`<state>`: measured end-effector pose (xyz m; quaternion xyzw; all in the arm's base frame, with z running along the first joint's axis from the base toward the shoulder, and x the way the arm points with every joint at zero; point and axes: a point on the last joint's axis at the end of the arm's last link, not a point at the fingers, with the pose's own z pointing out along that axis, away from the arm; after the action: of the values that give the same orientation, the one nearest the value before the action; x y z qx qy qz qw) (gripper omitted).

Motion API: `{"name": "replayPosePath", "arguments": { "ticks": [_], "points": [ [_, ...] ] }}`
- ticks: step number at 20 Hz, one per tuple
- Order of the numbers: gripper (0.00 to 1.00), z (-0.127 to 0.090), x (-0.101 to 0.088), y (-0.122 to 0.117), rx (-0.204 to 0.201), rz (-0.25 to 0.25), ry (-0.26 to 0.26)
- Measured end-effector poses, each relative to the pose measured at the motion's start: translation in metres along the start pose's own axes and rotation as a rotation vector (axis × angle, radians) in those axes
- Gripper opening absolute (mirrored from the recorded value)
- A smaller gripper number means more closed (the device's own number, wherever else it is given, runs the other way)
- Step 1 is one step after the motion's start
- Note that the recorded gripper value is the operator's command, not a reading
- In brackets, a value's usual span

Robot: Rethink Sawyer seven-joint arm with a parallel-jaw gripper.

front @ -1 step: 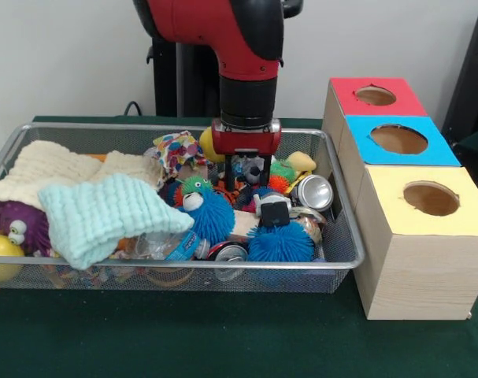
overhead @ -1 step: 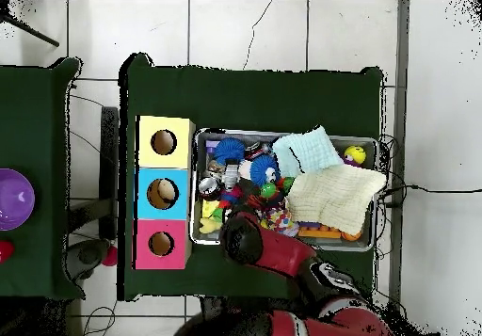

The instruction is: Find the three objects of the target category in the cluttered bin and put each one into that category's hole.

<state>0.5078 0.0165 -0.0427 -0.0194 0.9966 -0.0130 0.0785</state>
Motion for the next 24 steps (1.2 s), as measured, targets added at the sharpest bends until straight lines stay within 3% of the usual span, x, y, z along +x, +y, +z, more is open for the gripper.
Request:
{"name": "replayPosePath", "arguments": {
  "ticks": [7, 15, 20, 24],
  "points": [
    [1.00, 0.004, 0.001, 0.001, 0.106, -0.138, -0.024],
    [1.00, 0.011, 0.001, -0.018, 0.222, -0.244, -0.017],
    [1.00, 0.012, 0.001, -0.031, 0.273, -0.283, -0.012],
    [1.00, 0.014, 0.002, -0.050, 0.301, -0.275, -0.004]
  ]
}}
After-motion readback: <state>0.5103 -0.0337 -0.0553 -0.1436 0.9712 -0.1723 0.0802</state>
